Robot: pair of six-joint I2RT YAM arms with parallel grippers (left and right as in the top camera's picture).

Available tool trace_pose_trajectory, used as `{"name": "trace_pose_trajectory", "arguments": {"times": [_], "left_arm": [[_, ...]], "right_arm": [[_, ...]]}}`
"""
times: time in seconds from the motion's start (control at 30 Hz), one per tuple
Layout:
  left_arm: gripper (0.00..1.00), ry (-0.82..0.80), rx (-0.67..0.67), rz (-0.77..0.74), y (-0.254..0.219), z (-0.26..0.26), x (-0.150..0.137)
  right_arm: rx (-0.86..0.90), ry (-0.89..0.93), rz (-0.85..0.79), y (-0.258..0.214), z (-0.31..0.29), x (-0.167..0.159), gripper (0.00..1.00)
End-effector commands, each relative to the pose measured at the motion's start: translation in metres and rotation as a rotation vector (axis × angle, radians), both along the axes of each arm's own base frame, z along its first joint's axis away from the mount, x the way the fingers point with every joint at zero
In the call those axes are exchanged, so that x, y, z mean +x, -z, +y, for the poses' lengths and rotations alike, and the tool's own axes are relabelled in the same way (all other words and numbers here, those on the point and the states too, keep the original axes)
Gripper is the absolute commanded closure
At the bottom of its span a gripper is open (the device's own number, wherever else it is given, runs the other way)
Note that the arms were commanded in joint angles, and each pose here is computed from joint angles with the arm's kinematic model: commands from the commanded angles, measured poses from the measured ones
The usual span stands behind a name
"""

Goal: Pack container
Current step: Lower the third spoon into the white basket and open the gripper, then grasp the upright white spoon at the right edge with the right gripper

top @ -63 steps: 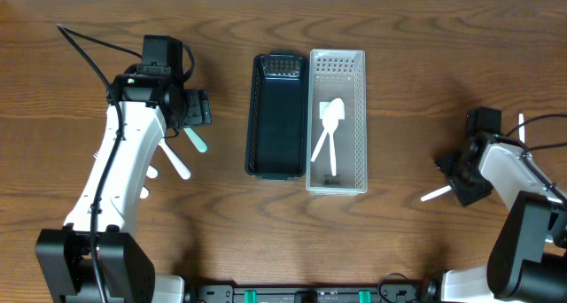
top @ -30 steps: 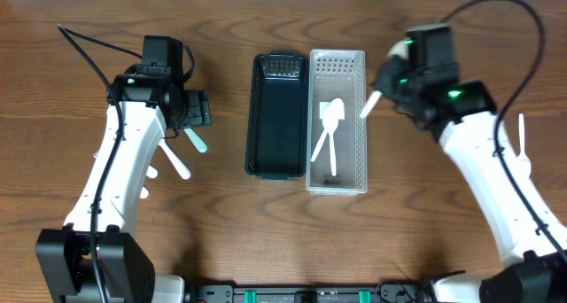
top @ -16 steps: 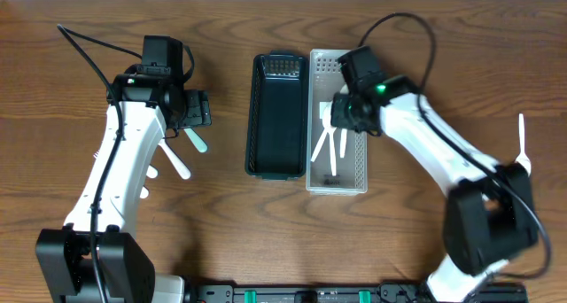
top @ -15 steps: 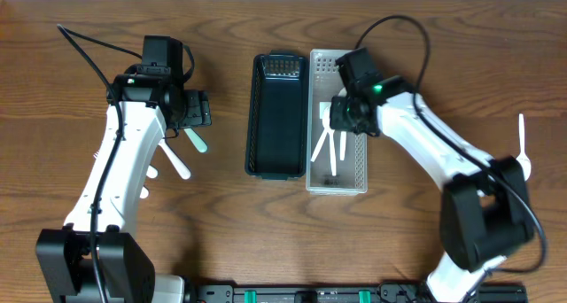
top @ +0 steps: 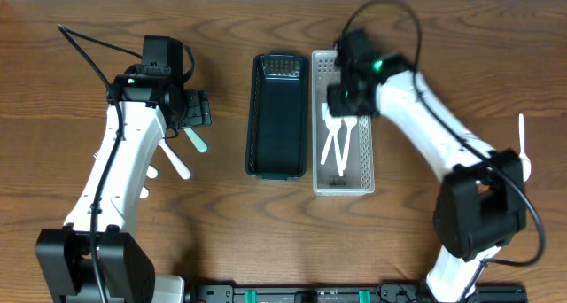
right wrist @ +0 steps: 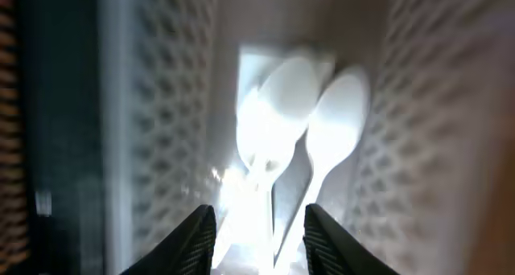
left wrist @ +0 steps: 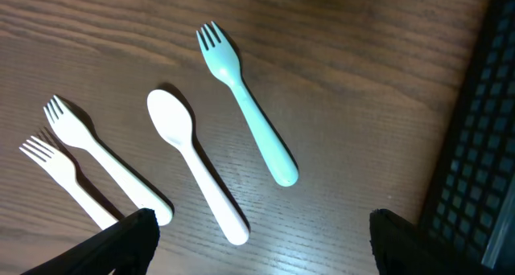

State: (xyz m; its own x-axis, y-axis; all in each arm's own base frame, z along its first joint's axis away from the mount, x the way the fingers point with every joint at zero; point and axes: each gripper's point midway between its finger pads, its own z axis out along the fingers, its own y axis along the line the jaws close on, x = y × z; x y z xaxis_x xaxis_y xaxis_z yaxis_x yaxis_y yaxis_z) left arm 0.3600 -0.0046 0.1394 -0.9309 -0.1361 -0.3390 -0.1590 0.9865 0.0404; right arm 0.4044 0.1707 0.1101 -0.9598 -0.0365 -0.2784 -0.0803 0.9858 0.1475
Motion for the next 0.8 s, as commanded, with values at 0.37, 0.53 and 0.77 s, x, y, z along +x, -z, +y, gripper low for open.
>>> {"name": "trace_pose_trajectory", "arguments": {"times": [0.37,0.53,0.77], "left_arm": [[0.15,-0.009,0.007,-0.012,-0.004,0.003,0.004],[0.14,-0.009,0.007,-0.012,-0.004,0.003,0.004],[0.15,-0.009,0.007,-0.011,-0.004,0.003,0.004]], "right_arm": [[-0.272,0.445,-0.202,-0.158,-0.259,-0.009,0.29],[-0.323,0.503,-0.089,-0.132,-0.335,-0.034,0.19],[-0.327,0.475,0.071,-0.064,-0.400,-0.055,0.16]]}}
